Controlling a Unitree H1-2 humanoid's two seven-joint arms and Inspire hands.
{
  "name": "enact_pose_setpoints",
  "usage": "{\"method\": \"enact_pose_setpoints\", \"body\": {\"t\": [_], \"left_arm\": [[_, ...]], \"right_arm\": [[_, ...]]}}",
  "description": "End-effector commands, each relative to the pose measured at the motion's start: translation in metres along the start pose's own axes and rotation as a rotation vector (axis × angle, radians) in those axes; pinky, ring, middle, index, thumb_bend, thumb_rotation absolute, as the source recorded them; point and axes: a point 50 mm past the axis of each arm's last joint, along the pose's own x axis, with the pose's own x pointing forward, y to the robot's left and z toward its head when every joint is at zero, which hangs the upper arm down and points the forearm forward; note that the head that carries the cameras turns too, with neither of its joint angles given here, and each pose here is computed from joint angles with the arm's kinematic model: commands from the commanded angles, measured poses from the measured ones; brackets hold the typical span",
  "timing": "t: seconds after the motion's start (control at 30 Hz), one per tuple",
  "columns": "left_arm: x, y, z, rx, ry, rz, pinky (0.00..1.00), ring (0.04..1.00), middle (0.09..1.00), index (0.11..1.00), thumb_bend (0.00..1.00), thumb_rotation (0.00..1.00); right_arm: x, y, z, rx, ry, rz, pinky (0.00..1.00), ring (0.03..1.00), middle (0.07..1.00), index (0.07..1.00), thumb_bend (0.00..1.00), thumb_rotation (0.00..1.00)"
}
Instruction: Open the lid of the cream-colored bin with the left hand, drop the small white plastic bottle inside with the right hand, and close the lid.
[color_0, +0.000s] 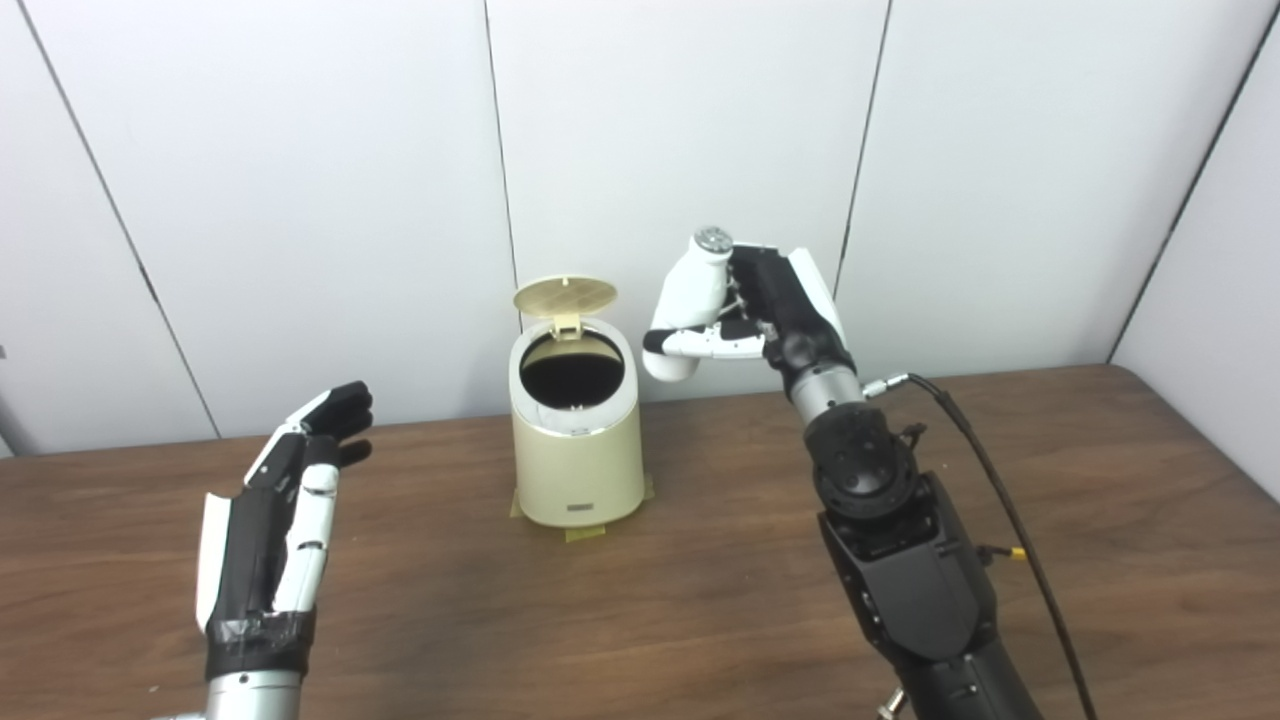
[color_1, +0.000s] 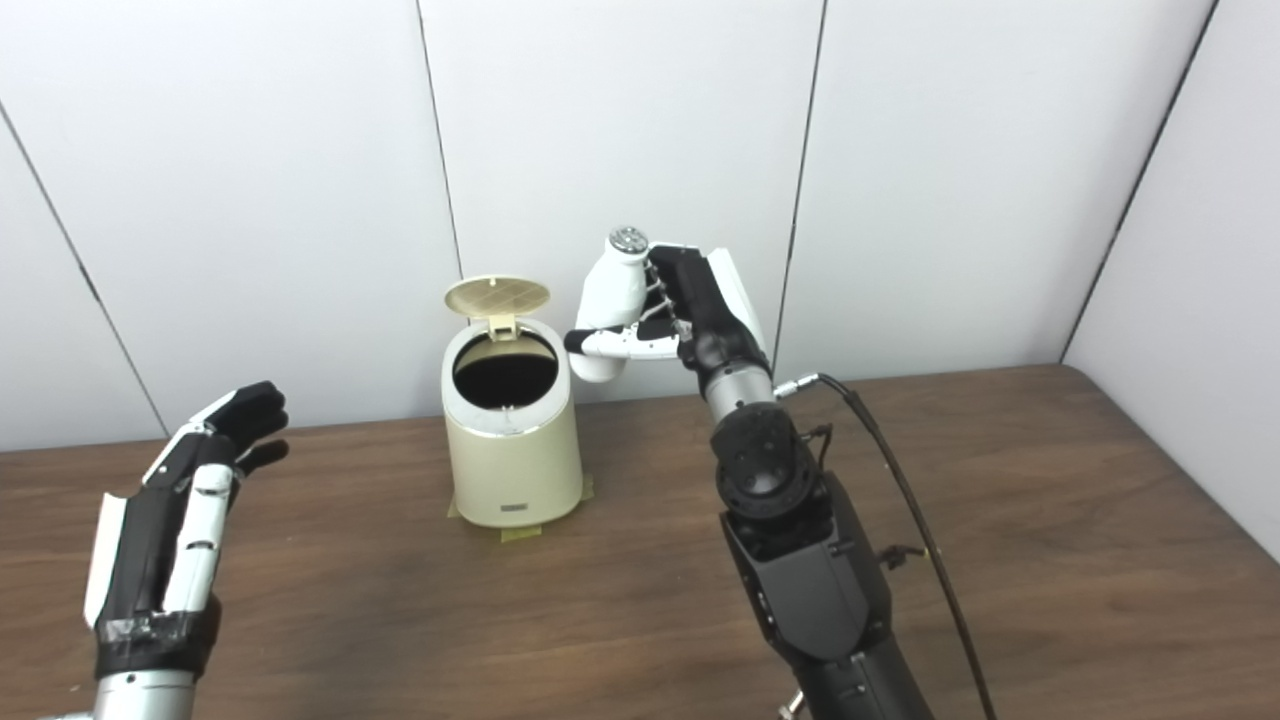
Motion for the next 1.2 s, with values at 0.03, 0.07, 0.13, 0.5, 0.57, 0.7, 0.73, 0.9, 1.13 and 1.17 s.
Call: {"method": "enact_pose_setpoints", "body": {"t": [0.03, 0.07, 0.13, 0.5, 0.57, 0.7, 0.73, 0.9, 1.13, 1.17], "left_arm": [[0.011, -0.003, 0.012, -0.001, -0.066, 0.007, 0.79, 0.819, 0.820, 0.810, 0.34, 0.80], [0.011, -0.003, 0.012, 0.003, -0.067, 0.008, 0.79, 0.819, 0.819, 0.809, 0.34, 0.80], [0.011, -0.004, 0.012, 0.007, -0.070, 0.008, 0.78, 0.816, 0.816, 0.807, 0.34, 0.81], [0.011, -0.011, 0.013, 0.017, -0.075, 0.014, 0.75, 0.801, 0.804, 0.797, 0.32, 0.82], [0.010, -0.012, 0.014, 0.019, -0.074, 0.011, 0.75, 0.805, 0.811, 0.799, 0.32, 0.83], [0.010, -0.013, 0.015, 0.008, -0.083, 0.016, 0.75, 0.803, 0.809, 0.794, 0.32, 0.80], [0.010, -0.013, 0.015, 0.005, -0.084, 0.017, 0.75, 0.802, 0.807, 0.792, 0.32, 0.79], [0.010, -0.014, 0.017, 0.005, -0.080, 0.015, 0.76, 0.808, 0.810, 0.797, 0.32, 0.81], [0.009, -0.016, 0.017, 0.003, -0.077, 0.018, 0.76, 0.811, 0.812, 0.799, 0.31, 0.82], [0.009, -0.016, 0.017, 0.002, -0.078, 0.018, 0.76, 0.809, 0.811, 0.798, 0.31, 0.82]], "right_arm": [[0.014, 0.000, 0.035, -0.001, -0.134, -0.014, 0.45, 0.493, 0.490, 0.441, 0.52, 0.00], [0.015, 0.003, 0.035, -0.003, -0.136, -0.009, 0.46, 0.504, 0.489, 0.437, 0.52, 0.00], [0.015, 0.008, 0.037, -0.011, -0.132, -0.003, 0.53, 0.559, 0.512, 0.439, 0.52, 0.00], [0.019, 0.034, 0.035, 0.012, -0.104, 0.047, 0.51, 0.547, 0.525, 0.459, 0.52, 0.00], [0.020, 0.038, 0.035, 0.010, -0.107, 0.053, 0.49, 0.546, 0.521, 0.458, 0.52, 0.00], [0.020, 0.045, 0.035, -0.015, -0.129, 0.061, 0.66, 0.631, 0.529, 0.453, 0.52, 0.00], [0.021, 0.047, 0.035, -0.024, -0.139, 0.061, 0.70, 0.626, 0.527, 0.454, 0.52, 0.00], [0.025, 0.056, 0.031, -0.011, -0.177, 0.065, 0.53, 0.501, 0.502, 0.452, 0.52, 0.00], [0.030, 0.063, 0.027, -0.002, -0.209, 0.039, 0.59, 0.497, 0.482, 0.464, 0.52, 0.00], [0.031, 0.064, 0.027, -0.003, -0.216, 0.034, 0.57, 0.492, 0.479, 0.468, 0.52, 0.00]]}}
